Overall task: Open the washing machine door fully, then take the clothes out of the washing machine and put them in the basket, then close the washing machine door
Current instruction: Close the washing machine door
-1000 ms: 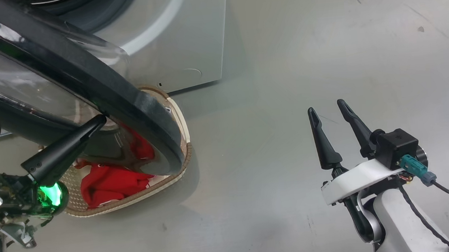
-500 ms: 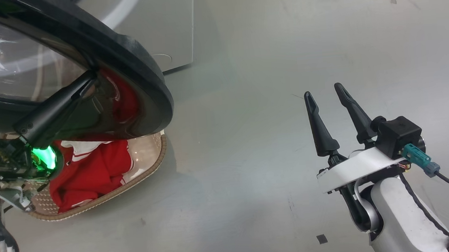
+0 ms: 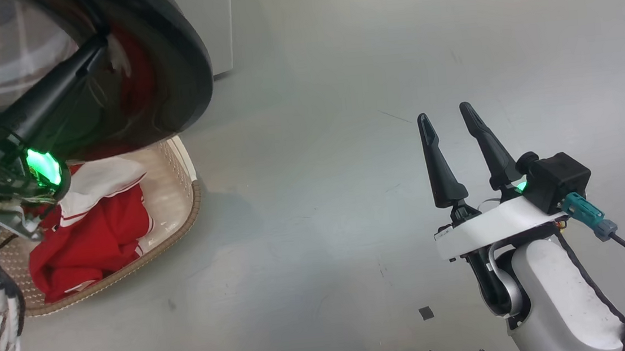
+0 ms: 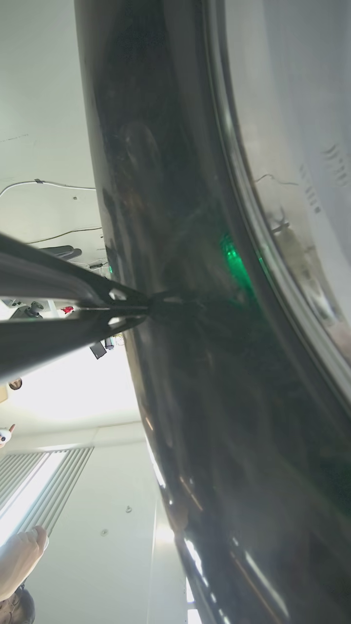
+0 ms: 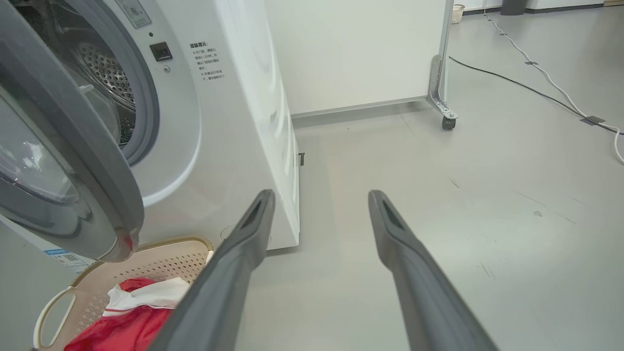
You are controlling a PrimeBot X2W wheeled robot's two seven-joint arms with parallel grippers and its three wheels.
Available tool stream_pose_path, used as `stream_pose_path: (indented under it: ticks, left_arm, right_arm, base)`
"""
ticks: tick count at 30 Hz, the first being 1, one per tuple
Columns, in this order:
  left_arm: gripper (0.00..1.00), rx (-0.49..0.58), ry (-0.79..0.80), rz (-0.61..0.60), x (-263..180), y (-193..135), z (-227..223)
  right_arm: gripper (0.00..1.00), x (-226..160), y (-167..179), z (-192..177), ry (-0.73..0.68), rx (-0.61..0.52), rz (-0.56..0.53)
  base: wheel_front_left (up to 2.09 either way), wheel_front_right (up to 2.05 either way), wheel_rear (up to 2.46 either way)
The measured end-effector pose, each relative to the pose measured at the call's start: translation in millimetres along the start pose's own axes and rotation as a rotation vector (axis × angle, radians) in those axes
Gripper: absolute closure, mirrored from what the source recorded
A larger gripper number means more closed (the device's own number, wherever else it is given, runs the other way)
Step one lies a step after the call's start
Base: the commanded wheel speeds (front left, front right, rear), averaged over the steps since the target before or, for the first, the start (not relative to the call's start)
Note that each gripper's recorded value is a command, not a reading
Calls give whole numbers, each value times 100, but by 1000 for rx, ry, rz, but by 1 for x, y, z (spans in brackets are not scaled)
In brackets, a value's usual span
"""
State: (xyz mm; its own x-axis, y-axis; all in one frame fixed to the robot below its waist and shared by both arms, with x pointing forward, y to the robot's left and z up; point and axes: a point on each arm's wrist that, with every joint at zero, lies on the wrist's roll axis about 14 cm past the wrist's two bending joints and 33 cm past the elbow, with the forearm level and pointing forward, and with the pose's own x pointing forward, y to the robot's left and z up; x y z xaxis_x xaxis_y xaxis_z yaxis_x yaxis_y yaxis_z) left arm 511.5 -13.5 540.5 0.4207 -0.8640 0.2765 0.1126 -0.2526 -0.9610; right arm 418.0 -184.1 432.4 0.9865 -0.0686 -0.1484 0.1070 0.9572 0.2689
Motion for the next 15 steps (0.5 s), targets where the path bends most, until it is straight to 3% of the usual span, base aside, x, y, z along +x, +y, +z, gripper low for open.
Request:
stream_pose_path:
  ticks: [15]
  left_arm:
    - [100,-4,-54,-16,42,16,27]
  right_arm:
    - [0,6,-8,-1,3,8,-29]
  base:
    - [0,0,0]
